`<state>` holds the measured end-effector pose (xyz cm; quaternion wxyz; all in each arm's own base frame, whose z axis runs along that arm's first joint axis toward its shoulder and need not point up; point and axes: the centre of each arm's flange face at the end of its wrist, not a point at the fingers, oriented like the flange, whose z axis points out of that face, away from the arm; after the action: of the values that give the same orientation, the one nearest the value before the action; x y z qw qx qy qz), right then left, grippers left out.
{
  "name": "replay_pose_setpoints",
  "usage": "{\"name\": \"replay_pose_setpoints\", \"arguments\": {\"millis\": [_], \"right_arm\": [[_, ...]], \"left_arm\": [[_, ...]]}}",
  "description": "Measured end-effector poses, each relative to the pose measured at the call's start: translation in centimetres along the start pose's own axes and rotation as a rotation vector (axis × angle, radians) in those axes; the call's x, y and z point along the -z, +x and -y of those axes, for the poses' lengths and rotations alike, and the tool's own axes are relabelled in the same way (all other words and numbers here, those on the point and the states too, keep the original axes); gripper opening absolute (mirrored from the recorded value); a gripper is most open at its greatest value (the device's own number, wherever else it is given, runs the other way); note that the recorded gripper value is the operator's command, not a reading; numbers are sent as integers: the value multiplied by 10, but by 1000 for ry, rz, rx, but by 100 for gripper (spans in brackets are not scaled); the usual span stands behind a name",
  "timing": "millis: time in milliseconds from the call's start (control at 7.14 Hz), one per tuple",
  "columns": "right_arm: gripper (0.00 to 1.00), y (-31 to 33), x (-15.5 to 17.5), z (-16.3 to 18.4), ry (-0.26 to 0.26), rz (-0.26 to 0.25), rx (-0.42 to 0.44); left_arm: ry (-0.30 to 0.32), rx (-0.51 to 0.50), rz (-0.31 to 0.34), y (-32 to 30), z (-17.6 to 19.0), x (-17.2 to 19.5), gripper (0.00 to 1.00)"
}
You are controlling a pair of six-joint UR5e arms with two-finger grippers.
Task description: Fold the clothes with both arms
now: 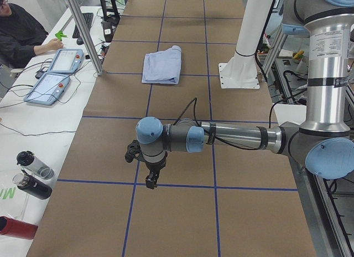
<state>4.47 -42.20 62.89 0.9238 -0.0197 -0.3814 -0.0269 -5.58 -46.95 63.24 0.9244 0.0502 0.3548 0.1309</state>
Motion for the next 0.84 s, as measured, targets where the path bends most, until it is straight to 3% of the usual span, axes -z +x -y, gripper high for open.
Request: {"name": "replay_pose_setpoints", "arguments": {"millis": [840], "right_arm": [[100, 2, -1, 1, -1, -1, -7]], "left_arm": [[-22, 13, 2, -9, -4, -10, 100]]}}
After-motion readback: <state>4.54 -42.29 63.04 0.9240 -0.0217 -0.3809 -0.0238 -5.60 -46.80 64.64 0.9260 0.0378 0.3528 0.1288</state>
